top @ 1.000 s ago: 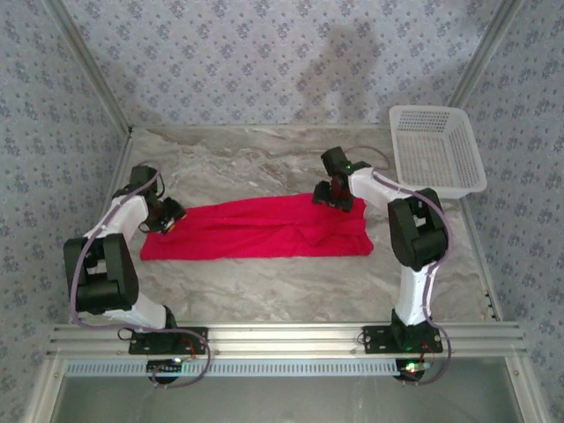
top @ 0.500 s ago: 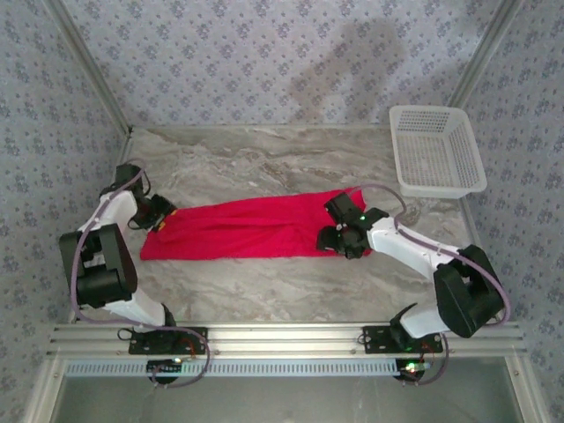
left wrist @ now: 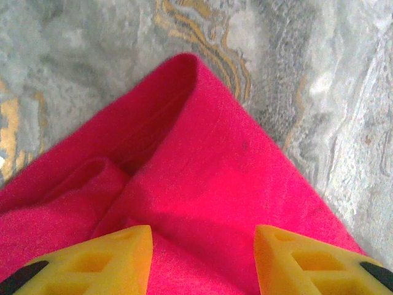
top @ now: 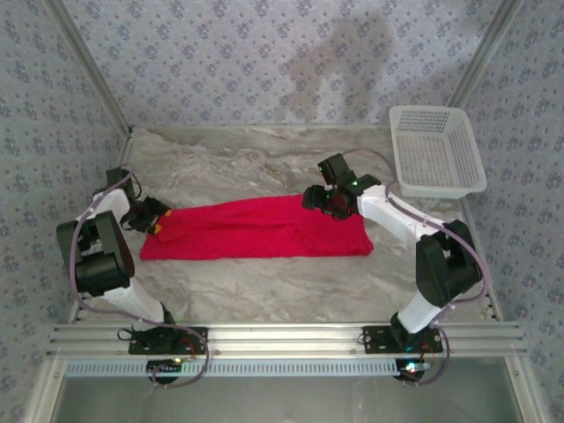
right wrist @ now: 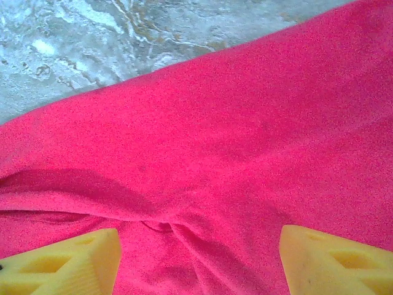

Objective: Fold the inside-out t-shirt

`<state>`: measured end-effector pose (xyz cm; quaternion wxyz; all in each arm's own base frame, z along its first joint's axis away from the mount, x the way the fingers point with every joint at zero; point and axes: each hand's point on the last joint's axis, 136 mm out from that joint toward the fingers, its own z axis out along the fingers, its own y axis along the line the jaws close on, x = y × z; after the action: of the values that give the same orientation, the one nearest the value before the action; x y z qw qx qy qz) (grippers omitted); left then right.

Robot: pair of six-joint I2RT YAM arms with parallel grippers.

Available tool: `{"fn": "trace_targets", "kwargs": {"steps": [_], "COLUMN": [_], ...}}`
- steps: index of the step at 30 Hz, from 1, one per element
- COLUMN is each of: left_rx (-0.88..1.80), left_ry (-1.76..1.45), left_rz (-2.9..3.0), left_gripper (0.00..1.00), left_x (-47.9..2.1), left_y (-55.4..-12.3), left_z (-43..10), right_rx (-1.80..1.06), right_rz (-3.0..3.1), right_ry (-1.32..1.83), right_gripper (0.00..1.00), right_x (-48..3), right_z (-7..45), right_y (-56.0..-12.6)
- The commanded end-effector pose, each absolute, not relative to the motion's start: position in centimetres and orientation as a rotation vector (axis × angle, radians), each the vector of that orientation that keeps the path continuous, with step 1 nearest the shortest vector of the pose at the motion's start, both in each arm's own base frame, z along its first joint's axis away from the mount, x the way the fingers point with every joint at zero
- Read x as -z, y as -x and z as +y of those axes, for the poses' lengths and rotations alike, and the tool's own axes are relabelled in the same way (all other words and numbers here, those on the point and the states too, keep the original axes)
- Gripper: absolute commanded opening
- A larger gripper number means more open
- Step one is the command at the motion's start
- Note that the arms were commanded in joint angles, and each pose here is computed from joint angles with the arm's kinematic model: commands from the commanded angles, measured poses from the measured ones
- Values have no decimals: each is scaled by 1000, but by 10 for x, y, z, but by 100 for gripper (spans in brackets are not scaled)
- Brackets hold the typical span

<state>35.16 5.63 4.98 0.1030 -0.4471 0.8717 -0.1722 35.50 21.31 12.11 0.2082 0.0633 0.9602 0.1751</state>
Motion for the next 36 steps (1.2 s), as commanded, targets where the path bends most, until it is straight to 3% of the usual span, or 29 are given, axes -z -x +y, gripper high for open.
{"fn": "trace_targets", "kwargs": {"steps": [1,12,23,26,31,36], "left_rx": [488,310,363,372,367,311], "left_ry": [1365,1366,1412,1400,1392,1352], "left_rz": [2579,2610,2645,2645,2643,2637], "left_gripper": [46,48,47,38,4,0], "left_x": [-54,-69,-39,-33,-36,-60], "left_y": [-350,-318,-327,-335,-338,-341], "left_z": [60,72,65,64,64,67], "right_rx": [-530,-604,-611,-614,-617,-579], "right_rz": [2702,2719,2715,2719,2721,2765], "right_ry": [-134,-153,-177,-184,-187,-194], "right_gripper": [71,71,71,71,70,69], "right_x": [-117,-108,-111,-110,-108,-87], "right_z": [222,230,223,222,223,222], "right_y": [-356,-361,-362,-362,-361,-359]}}
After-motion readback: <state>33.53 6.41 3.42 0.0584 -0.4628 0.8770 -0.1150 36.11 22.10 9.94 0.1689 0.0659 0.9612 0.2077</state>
